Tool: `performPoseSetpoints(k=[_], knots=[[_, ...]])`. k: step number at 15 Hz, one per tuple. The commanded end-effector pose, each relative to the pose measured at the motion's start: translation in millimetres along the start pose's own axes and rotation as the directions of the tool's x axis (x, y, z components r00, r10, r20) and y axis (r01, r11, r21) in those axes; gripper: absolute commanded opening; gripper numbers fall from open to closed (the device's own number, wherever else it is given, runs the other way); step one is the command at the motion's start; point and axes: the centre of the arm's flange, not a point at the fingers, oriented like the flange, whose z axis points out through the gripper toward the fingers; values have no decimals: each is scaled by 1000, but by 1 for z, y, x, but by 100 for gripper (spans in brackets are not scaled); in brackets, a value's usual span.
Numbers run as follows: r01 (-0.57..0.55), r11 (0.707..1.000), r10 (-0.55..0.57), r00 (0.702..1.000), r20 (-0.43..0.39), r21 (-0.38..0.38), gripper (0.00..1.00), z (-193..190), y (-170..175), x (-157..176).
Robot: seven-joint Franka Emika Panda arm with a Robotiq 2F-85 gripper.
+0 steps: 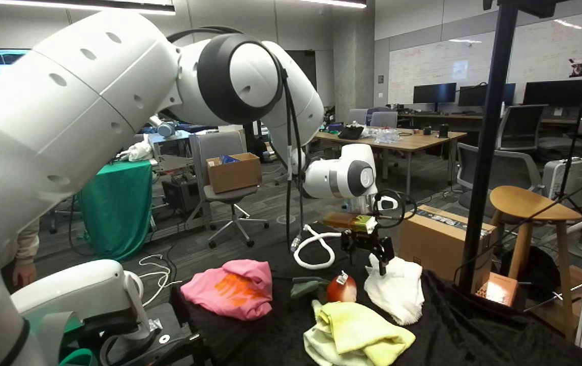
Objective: Pile all the objects on the table
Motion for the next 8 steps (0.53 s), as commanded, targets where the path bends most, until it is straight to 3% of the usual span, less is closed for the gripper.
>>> performPoseSetpoints(k=[1,8], knots=[[-19,1000,19,1000,8,-14,100,12,-13,10],[-35,999,36,999,37,-29,100,47,-33,-4]])
